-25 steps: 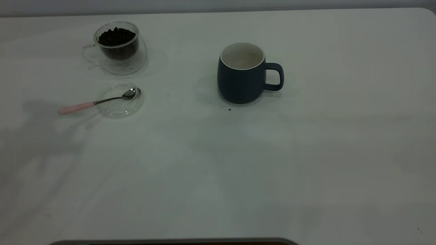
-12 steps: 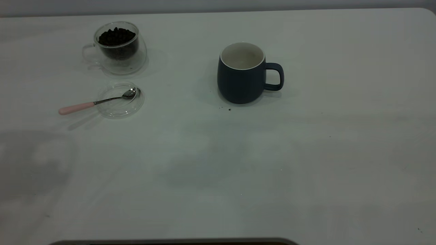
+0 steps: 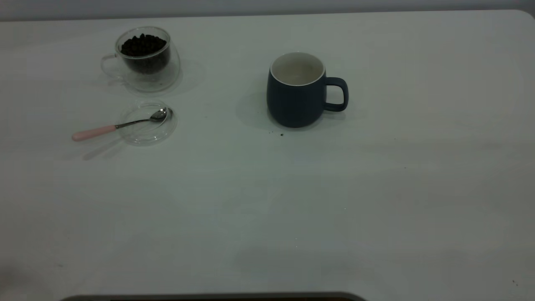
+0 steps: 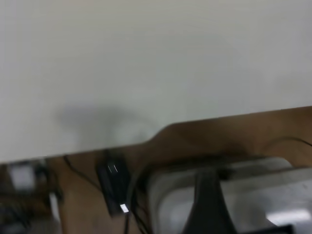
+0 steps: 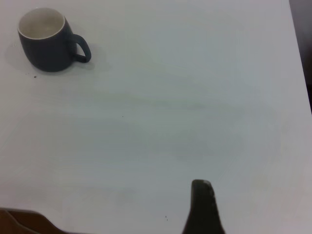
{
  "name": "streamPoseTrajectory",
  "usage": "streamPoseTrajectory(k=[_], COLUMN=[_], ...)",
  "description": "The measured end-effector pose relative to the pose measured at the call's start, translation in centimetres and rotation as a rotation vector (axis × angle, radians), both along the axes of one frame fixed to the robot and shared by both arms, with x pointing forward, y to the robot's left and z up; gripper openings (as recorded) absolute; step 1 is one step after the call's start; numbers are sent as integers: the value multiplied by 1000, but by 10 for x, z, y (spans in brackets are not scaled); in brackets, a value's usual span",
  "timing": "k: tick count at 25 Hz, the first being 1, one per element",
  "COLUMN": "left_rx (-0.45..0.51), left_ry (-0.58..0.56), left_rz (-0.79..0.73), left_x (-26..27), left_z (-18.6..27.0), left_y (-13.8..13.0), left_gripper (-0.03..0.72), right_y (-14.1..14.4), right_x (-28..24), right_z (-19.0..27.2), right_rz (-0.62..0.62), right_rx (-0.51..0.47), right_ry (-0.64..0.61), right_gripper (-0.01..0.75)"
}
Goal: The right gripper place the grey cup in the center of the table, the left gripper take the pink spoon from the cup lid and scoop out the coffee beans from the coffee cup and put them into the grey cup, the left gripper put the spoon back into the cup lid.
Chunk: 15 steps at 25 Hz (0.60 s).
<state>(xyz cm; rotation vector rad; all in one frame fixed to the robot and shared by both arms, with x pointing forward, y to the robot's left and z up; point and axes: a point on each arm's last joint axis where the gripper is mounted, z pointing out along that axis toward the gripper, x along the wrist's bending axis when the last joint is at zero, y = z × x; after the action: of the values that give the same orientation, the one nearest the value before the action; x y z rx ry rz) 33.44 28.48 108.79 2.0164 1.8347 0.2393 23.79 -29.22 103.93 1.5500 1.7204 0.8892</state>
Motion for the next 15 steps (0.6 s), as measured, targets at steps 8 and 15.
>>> streamPoseTrajectory(k=[8,15], left_rx=[20,100], left_ry=[-266,-422], left_rz=[-5,73], left_x=[-69,-98], left_z=[-24,-35], left_y=[2,9], left_gripper=[587,587], right_y=[0,0], right_x=[0,0], right_z=[0,0], right_rz=[0,0], right_rx=[0,0], right_ry=[0,0], right_gripper=[591,591])
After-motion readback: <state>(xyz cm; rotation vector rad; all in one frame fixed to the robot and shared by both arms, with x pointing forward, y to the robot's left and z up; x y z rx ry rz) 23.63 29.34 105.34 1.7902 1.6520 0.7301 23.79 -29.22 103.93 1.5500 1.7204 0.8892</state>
